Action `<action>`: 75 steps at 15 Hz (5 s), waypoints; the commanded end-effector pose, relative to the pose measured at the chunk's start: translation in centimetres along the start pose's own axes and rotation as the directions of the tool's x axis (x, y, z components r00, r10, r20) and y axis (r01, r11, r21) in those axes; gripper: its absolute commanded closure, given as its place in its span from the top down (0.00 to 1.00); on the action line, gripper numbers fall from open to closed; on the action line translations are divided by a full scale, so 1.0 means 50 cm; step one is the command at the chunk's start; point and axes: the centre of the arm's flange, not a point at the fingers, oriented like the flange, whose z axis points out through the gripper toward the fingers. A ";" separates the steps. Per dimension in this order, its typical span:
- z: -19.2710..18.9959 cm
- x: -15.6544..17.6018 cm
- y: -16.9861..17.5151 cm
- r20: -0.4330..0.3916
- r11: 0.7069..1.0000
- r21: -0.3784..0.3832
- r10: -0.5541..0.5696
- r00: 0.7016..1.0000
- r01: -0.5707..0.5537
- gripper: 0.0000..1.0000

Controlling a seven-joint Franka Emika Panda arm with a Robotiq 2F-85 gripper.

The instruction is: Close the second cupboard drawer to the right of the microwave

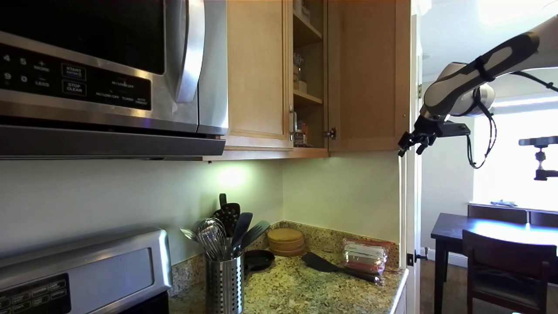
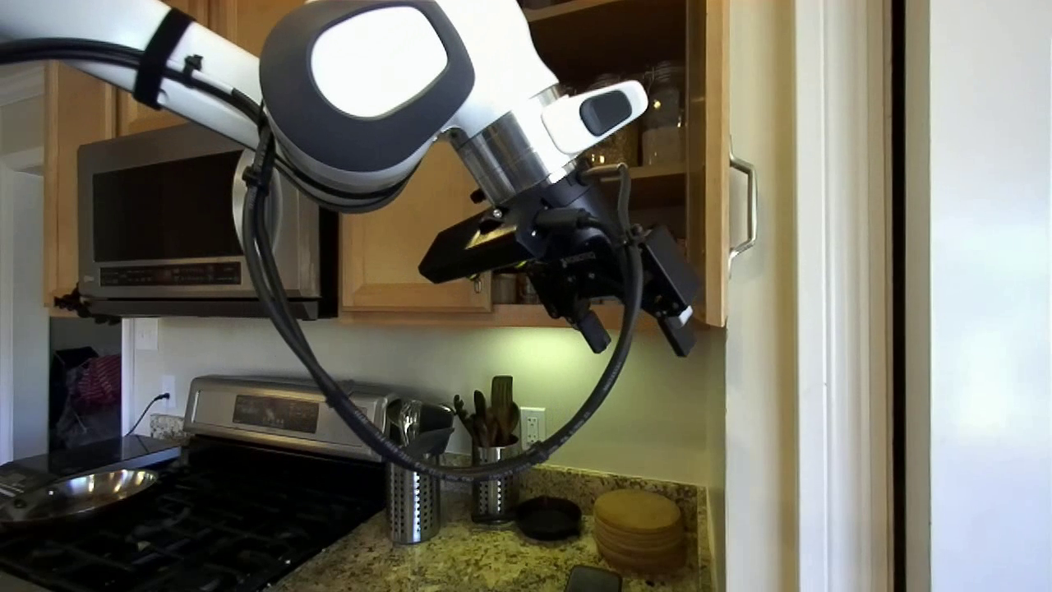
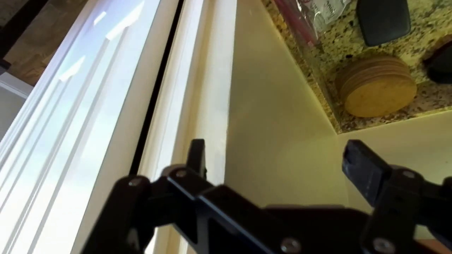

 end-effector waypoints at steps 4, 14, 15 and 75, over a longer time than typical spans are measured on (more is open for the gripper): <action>0.004 0.054 0.060 -0.109 0.998 -0.028 0.050 0.993 -0.053 1.00; 0.000 0.086 0.050 -0.182 0.994 0.107 0.055 0.982 -0.036 1.00; 0.000 0.088 0.042 -0.192 0.992 0.124 0.047 0.980 -0.024 1.00; -0.061 0.022 -0.069 -0.265 0.762 0.646 0.170 0.949 0.044 0.04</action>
